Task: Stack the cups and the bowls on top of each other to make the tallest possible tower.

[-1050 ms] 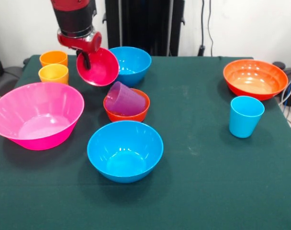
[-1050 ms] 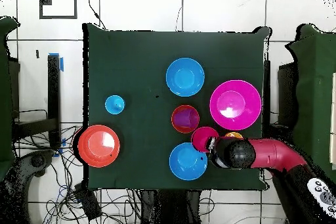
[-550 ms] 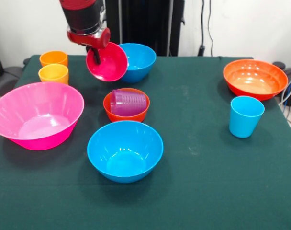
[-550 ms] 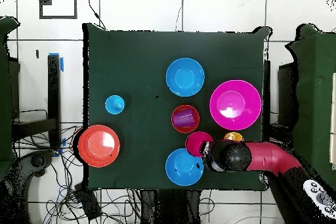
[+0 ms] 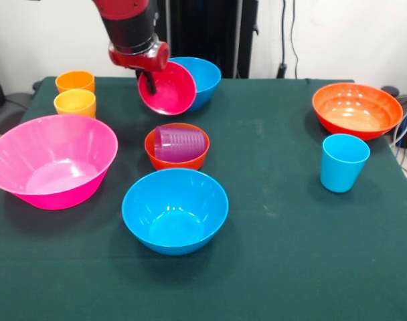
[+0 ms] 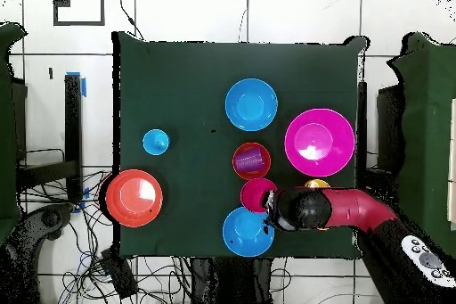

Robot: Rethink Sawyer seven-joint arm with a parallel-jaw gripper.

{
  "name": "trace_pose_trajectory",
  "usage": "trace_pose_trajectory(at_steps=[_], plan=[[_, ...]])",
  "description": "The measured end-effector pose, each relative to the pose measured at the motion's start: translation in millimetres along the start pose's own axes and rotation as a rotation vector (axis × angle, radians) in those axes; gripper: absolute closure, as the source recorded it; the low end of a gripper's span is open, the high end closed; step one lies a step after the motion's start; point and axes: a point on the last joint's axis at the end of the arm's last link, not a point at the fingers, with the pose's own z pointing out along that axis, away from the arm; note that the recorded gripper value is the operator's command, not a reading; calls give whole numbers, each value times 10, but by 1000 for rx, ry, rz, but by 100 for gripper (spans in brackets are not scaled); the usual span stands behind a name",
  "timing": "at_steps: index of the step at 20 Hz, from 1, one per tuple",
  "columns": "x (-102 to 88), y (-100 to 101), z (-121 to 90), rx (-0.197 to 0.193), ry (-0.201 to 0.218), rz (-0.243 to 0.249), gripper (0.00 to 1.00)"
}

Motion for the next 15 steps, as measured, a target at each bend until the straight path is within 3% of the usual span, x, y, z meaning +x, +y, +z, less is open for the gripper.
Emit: trace_pose_trajectory(at_steps=[10,15], plan=[[36,229,-359,-13,-34,-19,100],[113,321,-365,-17,-20,-27,100]])
